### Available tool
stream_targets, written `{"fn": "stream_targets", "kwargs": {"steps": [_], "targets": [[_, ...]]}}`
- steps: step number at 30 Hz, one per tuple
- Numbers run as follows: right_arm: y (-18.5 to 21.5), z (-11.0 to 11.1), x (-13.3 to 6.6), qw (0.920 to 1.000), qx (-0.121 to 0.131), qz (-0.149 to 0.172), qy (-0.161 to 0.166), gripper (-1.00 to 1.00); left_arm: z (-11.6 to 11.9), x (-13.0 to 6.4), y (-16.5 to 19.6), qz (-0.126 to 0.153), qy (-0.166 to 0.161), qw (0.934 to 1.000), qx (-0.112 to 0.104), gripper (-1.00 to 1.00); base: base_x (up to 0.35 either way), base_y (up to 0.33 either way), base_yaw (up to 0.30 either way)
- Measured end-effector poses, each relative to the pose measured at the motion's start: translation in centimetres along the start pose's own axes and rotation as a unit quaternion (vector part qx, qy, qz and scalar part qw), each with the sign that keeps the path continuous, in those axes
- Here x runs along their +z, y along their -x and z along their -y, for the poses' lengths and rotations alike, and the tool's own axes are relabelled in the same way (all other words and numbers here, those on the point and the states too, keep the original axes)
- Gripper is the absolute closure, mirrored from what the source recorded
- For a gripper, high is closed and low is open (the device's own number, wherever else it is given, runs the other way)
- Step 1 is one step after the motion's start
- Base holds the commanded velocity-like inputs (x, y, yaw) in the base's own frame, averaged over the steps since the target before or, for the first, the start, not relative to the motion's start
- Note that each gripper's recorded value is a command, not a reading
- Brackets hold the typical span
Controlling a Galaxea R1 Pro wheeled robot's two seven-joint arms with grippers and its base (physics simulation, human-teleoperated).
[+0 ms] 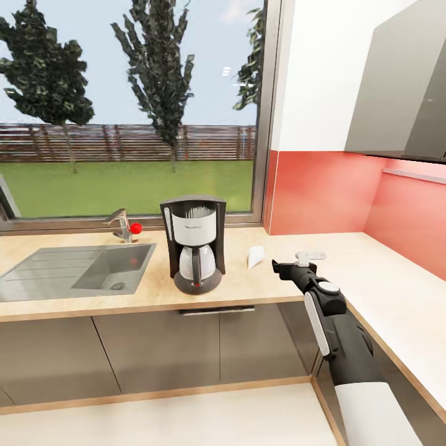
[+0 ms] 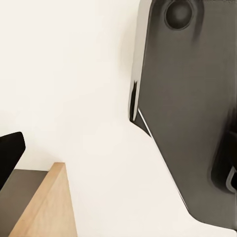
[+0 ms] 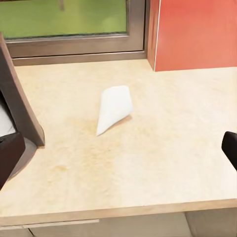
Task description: Set up a coffee station on the kitchen countertop: keep the coffee maker on the countertop, move the bottle of coffee from the kitchen shelf to the counter next to the coffee maker, place a paper coffee filter on top of the coffee maker, put the saucer next to the coffee maker with the coffee cup on the saucer, and place the electric kettle next to the coffee maker.
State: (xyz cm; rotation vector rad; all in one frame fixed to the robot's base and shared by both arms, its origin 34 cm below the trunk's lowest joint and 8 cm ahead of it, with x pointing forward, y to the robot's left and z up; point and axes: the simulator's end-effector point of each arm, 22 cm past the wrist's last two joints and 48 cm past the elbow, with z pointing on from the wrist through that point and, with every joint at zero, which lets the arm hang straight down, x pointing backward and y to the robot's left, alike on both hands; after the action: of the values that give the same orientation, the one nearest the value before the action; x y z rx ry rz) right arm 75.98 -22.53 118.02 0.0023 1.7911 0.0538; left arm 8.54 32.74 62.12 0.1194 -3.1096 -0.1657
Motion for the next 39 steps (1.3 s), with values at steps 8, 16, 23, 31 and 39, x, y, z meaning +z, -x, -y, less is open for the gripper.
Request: {"fn": "stream_targets", "kwargs": {"steps": [8,16,23,31,39], "targets": [[-0.1,0.0,0.0,1.0,0.0,-0.001,0.0,-1.0,0.1,0.0,0.2,0.004,-0.001,1.0,-0.001,-1.0,0.251,0.0,0.0],[-0.2,-0.1,0.0,1.0,-0.001,-0.002,0.001,-1.0,0.4,0.0,0.2,0.004,-0.007,1.0,0.003,-1.0,0.281,0.0,0.0],[-0.2,-0.1,0.0,1.0,-0.002,-0.003,0.001,-1.0,0.2,0.0,0.2,0.004,-0.003,1.0,0.004,-1.0,0.254,0.0,0.0],[-3.5,-0.5,1.0,0.9992,-0.003,-0.04,0.01,-1.0,-8.6,-0.6,4.3,0.077,0.048,0.9958,0.005,-1.0,0.224,0.0,0.0],[-4.2,-2.4,0.9,0.9965,-0.007,-0.048,0.068,-1.0,-9.1,-2.1,9.8,0.193,0.05,0.9799,0.012,-1.0,0.012,0.0,0.0]]}}
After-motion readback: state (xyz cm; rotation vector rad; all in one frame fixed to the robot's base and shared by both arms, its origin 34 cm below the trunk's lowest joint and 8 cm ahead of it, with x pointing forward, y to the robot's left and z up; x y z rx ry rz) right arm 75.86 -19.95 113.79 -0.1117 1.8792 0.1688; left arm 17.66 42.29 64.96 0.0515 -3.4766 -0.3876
